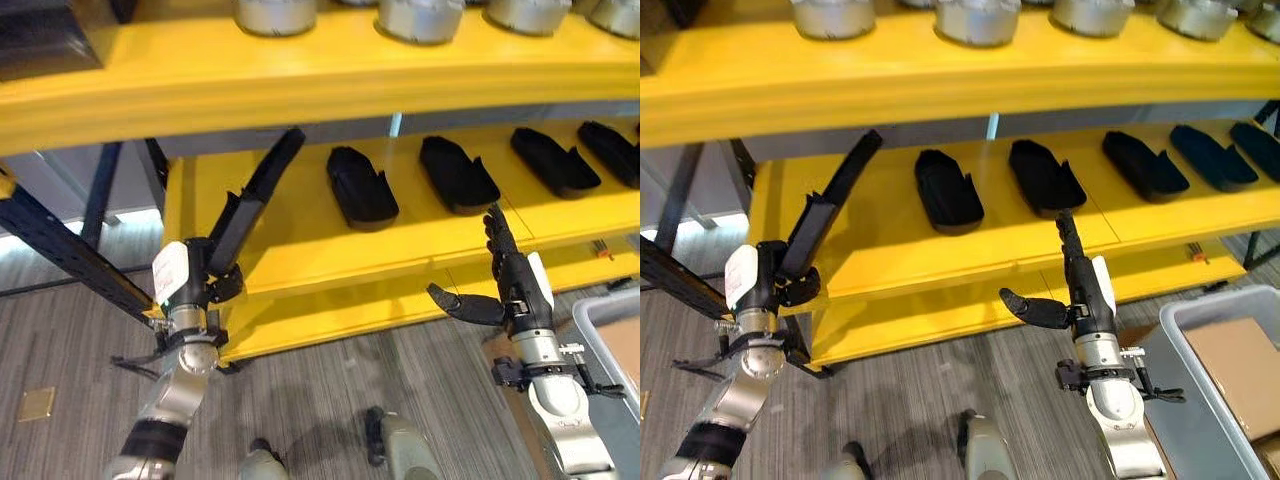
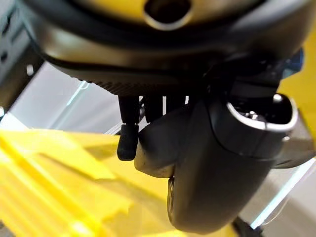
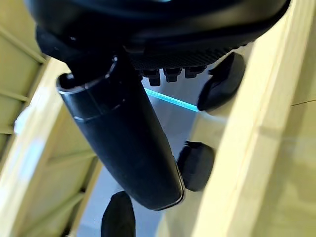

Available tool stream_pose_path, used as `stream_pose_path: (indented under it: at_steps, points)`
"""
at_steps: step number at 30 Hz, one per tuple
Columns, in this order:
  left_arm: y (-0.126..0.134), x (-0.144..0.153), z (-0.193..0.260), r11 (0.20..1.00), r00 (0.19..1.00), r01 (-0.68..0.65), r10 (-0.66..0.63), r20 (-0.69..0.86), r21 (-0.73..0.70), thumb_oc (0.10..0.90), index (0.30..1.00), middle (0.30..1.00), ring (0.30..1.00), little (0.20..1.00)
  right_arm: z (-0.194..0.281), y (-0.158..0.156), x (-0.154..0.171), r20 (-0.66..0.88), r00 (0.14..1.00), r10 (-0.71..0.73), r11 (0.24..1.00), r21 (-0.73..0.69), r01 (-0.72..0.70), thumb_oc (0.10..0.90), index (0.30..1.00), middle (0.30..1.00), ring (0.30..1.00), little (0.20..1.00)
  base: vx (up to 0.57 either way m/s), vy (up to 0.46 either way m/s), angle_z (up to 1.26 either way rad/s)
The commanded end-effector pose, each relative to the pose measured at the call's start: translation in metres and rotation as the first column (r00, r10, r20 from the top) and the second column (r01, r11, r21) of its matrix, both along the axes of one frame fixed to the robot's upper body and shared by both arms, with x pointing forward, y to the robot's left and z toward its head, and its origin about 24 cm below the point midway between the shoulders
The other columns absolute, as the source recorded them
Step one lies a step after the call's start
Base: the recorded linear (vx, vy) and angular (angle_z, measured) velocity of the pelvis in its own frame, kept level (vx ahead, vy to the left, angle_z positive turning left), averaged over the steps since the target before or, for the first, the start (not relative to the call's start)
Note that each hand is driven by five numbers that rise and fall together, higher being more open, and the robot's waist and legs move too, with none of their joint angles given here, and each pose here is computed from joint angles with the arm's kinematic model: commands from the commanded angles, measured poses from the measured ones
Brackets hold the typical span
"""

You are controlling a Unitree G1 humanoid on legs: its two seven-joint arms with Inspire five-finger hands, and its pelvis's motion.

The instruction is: Move parts from the plastic box to the shelf.

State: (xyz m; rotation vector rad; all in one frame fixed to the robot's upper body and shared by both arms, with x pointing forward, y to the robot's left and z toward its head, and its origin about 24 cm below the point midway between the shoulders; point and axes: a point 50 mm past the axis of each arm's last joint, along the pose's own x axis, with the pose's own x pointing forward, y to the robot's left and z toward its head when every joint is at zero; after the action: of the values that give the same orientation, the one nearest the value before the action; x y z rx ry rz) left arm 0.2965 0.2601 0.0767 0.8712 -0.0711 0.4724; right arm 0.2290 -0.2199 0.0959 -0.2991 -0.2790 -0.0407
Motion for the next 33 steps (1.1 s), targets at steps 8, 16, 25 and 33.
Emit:
stream_pose_path:
  at_steps: [8, 16, 25, 33]
  points:
    - [0.004, 0.046, 0.097, 0.998, 0.930, -0.061, 0.060, 0.363, -0.008, 0.400, 0.300, 0.300, 0.300, 0.300, 0.050, 0.012, -0.002, 0.247, 0.962, 0.114, 0.993, -0.031, -0.109, 0.900, 1.000, 1.000, 1.000, 1.000, -0.03, -0.069, -0.11]
    - [0.018, 0.054, 0.121, 0.982, 0.883, -0.124, 0.176, 0.435, -0.146, 0.400, 0.300, 0.300, 0.300, 0.300, 0.051, 0.016, -0.007, 0.246, 0.957, 0.151, 0.988, -0.054, -0.141, 0.900, 1.000, 1.000, 1.000, 1.000, -0.01, -0.033, -0.03]
    - [0.027, 0.058, 0.131, 0.953, 0.855, -0.142, 0.253, 0.452, -0.266, 0.400, 0.300, 0.300, 0.300, 0.300, 0.054, 0.017, -0.011, 0.258, 0.952, 0.164, 0.986, -0.075, -0.150, 0.900, 1.000, 1.000, 1.000, 1.000, 0.01, -0.012, -0.02]
    - [0.034, 0.064, 0.120, 0.922, 0.898, -0.133, 0.267, 0.349, -0.364, 0.400, 0.300, 0.300, 0.300, 0.300, 0.056, 0.016, -0.013, 0.254, 0.952, 0.169, 0.984, -0.099, -0.149, 0.900, 1.000, 1.000, 1.000, 1.000, 0.01, -0.008, 0.00]
